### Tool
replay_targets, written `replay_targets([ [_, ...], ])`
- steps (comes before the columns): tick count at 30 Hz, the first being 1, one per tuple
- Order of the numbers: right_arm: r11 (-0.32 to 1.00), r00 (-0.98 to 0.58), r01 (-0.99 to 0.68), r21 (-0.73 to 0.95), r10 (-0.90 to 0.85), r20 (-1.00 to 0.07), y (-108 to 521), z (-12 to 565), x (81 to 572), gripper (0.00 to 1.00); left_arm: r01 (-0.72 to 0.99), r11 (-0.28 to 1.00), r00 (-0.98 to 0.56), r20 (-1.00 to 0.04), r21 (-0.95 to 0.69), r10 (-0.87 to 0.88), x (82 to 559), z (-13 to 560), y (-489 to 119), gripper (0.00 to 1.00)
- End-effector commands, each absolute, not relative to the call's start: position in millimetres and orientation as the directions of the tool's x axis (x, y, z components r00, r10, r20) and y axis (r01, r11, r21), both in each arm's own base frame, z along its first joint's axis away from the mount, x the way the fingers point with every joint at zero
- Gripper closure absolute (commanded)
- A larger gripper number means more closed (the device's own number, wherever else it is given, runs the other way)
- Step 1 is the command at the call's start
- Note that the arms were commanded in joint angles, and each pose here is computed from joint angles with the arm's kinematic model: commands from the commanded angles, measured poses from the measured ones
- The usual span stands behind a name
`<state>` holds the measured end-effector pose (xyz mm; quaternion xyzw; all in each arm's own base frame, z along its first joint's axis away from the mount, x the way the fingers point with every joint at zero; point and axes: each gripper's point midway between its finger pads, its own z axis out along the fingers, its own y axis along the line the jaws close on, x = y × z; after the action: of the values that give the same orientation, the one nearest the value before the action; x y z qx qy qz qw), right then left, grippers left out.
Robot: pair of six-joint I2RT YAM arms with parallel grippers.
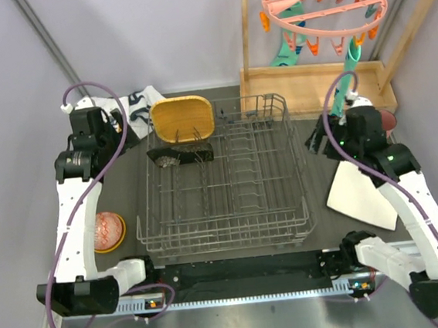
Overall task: Load the mixed dishes into the dish rack
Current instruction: Grab a plate with the right arm
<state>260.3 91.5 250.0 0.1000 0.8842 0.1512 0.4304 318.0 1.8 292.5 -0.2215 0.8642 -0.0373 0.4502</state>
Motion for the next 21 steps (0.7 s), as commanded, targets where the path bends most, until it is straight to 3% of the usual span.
replay_targets([
  [1, 0.893, -0.578, 0.317, 0.321, 0.45, -0.681, 25, 235, 255, 0.18, -0.33, 0.897, -0.455, -0.783, -0.295, -0.425, 323, 303, 0, 0.08],
  [8, 0.764, -0.523, 0.561, 0.319, 0.625, -0.579, -33, 182, 249, 0.15, -0.304, 0.902, -0.467, -0.777, -0.306, -0.421, 328, 301, -5, 0.08],
  [13, 0.765, -0.572, 0.599, 0.238, 0.616, -0.542, -45, 151, 263, 0.15, -0.286, 0.904, -0.477, -0.77, -0.319, -0.423, 331, 298, -9, 0.08],
  [21, 0.794, -0.623, 0.603, 0.08, 0.531, -0.574, -46, 131, 292, 0.14, -0.284, 0.899, -0.482, -0.761, -0.334, -0.434, 331, 294, -12, 0.08],
])
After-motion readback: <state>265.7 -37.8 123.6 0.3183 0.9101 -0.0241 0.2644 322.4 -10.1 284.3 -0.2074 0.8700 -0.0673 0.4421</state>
